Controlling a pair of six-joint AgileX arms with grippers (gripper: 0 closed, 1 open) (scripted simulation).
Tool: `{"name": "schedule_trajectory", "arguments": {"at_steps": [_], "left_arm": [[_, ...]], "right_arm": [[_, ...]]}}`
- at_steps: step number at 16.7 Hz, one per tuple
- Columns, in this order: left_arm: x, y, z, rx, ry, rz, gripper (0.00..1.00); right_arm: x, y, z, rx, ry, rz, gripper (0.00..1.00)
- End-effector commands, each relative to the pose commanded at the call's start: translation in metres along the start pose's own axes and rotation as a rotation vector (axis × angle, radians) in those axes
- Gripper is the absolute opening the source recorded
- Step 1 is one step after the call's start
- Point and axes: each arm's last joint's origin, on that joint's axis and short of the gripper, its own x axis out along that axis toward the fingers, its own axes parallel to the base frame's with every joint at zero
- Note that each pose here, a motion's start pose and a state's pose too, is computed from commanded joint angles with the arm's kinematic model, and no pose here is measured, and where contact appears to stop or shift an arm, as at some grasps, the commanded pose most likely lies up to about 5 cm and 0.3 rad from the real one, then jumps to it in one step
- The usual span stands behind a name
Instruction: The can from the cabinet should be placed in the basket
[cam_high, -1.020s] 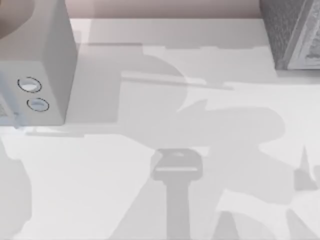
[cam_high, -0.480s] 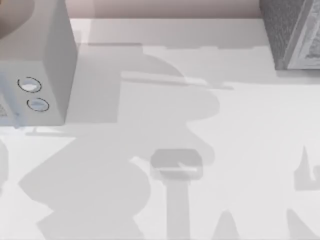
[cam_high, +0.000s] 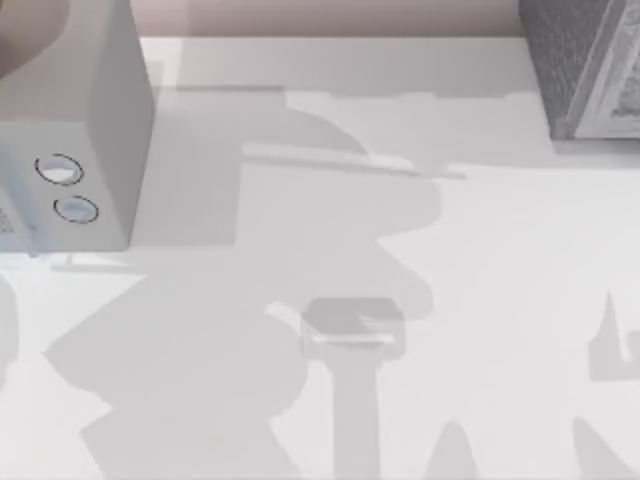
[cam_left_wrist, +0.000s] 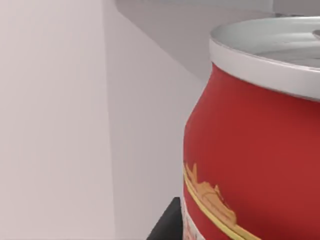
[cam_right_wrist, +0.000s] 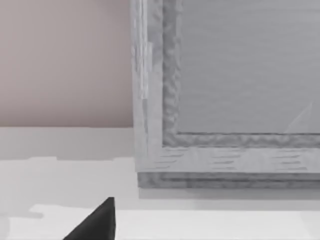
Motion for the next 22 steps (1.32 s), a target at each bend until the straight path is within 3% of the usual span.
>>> {"name": "schedule_trajectory", "arguments": {"at_steps": [5, 10, 22], "left_arm": [[0.04, 0.0, -0.017, 0.007, -0.002, 0.002, 0.0], [0.045, -0.001, -0.019, 0.008, -0.003, 0.001, 0.0], [0.045, -0.001, -0.019, 0.008, -0.003, 0.001, 0.9]], "right_arm": [[0.0, 0.0, 0.0, 0.0, 0.0, 0.0, 1.0], [0.0, 0.0, 0.0, 0.0, 0.0, 0.0, 1.0], [0.0, 0.0, 0.0, 0.0, 0.0, 0.0, 1.0]]}}
